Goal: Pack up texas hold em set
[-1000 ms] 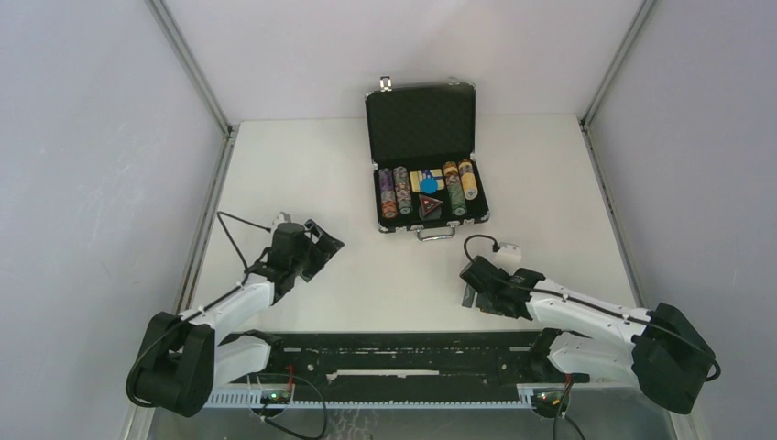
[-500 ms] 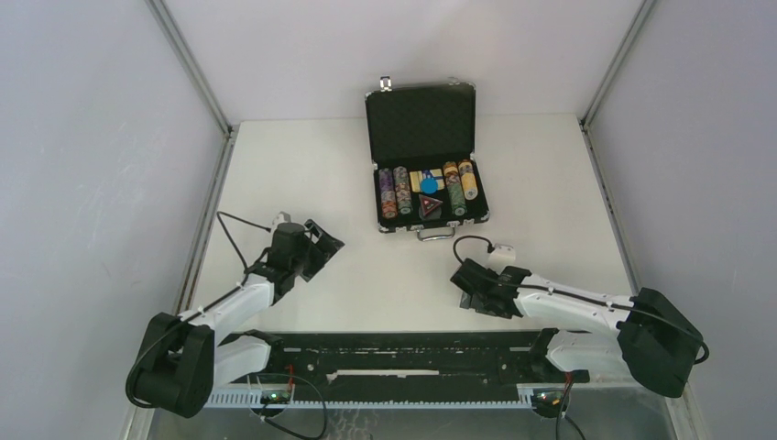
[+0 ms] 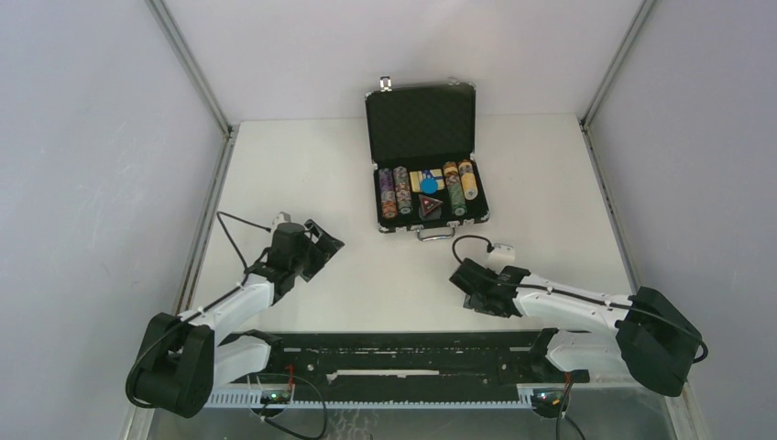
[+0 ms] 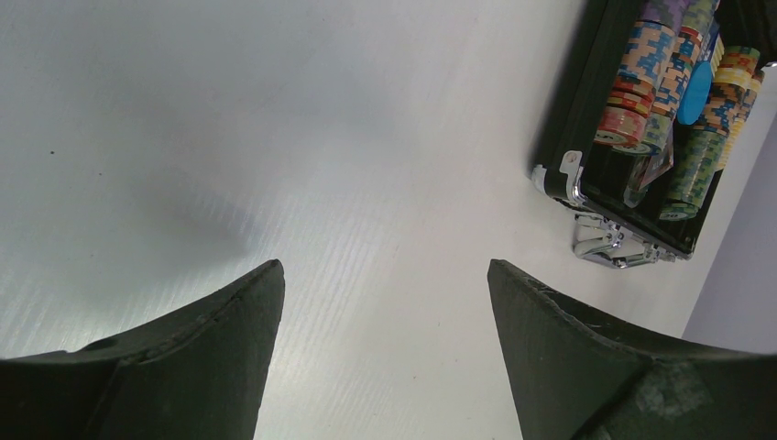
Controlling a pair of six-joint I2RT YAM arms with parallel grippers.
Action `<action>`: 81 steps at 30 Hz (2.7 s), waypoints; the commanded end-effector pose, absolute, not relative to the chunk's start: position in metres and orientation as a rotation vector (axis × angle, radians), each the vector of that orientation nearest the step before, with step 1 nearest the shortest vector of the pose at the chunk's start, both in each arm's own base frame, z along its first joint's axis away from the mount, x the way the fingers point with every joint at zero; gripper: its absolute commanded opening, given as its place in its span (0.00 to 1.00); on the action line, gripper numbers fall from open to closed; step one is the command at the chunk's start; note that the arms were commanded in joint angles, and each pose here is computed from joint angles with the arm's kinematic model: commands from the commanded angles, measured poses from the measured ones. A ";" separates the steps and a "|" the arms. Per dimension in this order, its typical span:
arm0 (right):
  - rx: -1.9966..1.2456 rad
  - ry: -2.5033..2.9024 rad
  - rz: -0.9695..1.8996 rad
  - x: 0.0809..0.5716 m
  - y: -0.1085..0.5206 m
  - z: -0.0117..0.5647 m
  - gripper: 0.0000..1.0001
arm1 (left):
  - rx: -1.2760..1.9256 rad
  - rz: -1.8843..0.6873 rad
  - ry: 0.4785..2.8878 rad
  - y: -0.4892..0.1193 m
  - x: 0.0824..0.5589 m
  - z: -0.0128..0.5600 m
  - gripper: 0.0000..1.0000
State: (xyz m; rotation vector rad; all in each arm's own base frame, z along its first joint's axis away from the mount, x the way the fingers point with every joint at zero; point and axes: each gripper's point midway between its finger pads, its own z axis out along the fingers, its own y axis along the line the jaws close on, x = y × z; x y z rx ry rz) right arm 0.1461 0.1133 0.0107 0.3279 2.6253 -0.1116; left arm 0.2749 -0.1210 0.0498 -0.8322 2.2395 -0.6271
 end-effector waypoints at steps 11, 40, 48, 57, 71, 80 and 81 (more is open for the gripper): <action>0.280 2.541 -0.049 0.166 0.130 0.042 0.55 | -0.790 -0.681 2.155 -0.128 0.295 0.083 0.86; 0.001 2.396 -0.020 0.335 0.208 0.131 0.57 | -0.787 -0.684 2.178 -0.131 0.296 0.077 0.86; -0.014 2.407 -0.036 0.422 0.218 0.132 0.57 | -0.784 -0.652 2.202 -0.130 0.299 0.070 0.86; -0.036 2.421 0.025 0.500 0.240 0.120 0.65 | -0.774 -0.640 2.225 -0.131 0.300 0.065 0.86; -0.001 2.373 0.039 0.488 0.231 0.104 0.73 | -0.773 -0.621 2.244 -0.131 0.302 0.059 0.86; 0.061 2.224 0.096 0.473 0.216 0.133 0.02 | -0.751 -0.625 2.205 -0.128 0.302 0.070 0.86; 0.038 2.185 0.109 0.474 0.214 0.141 0.00 | -0.746 -0.621 2.197 -0.128 0.303 0.072 0.86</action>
